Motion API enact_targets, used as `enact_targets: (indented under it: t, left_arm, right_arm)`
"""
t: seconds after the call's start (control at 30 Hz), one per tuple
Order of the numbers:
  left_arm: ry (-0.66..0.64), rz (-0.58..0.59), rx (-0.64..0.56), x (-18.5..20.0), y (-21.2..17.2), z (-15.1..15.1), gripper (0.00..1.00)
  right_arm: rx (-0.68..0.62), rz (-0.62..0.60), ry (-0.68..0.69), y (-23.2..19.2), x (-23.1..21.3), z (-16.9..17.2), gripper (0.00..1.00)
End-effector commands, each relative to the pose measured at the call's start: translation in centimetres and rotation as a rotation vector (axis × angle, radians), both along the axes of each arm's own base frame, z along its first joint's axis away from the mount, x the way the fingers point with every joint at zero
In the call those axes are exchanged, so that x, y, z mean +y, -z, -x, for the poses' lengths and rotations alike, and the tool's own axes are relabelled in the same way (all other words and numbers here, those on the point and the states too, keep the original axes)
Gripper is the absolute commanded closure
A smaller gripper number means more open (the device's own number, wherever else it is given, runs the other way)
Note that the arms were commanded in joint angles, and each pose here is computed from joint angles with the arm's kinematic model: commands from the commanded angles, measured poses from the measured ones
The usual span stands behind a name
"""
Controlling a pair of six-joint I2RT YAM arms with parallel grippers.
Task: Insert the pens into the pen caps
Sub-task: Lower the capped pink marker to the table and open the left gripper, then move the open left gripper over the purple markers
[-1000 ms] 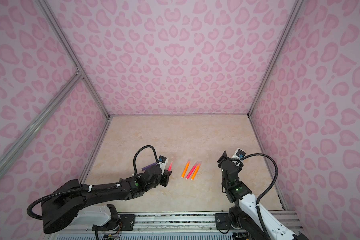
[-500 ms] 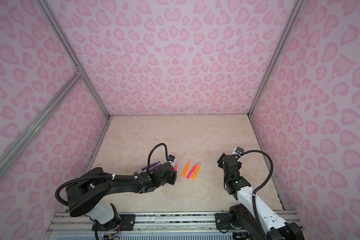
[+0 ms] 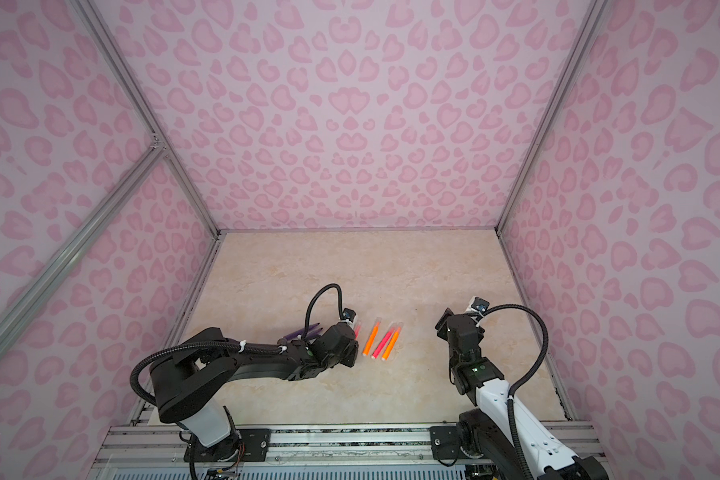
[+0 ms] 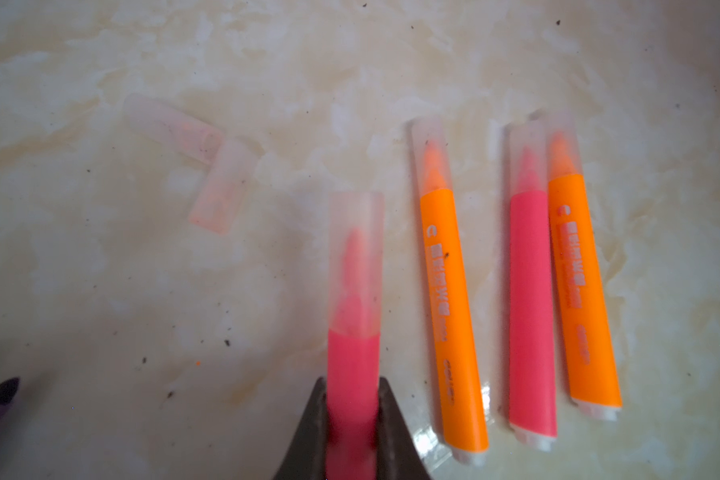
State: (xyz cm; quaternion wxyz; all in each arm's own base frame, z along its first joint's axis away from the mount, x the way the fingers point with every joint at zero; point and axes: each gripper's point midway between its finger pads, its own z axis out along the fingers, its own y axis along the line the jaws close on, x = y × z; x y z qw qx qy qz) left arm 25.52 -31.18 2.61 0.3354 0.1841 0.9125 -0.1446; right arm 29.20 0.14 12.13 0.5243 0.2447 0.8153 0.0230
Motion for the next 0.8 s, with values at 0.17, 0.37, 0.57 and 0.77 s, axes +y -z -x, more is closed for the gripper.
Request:
enact_targets:
  t: [0.17,0.37,0.57,0.77]
  left_arm:
    - [-0.007,0.02,-0.012,1.1,-1.1,0.7,0.65]
    - [-0.01,0.118,-0.085,3.2,-4.5,1.9,0.4]
    - [-0.194,0.092,-0.273,10.7,-8.0,2.0,0.3]
    - [-0.302,0.024,-0.294,14.7,-7.5,0.9,0.17]
  right_arm:
    - [-0.011,-0.004,-0.005,0.1,0.1,-0.1,0.28]
    - [-0.005,0.0,-0.002,0.1,0.1,-0.2,0.28]
    - [0.003,0.001,-0.008,0.2,0.2,-0.3,0.28]
    - [0.001,0.0,-0.01,0.2,0.2,-0.3,0.28]
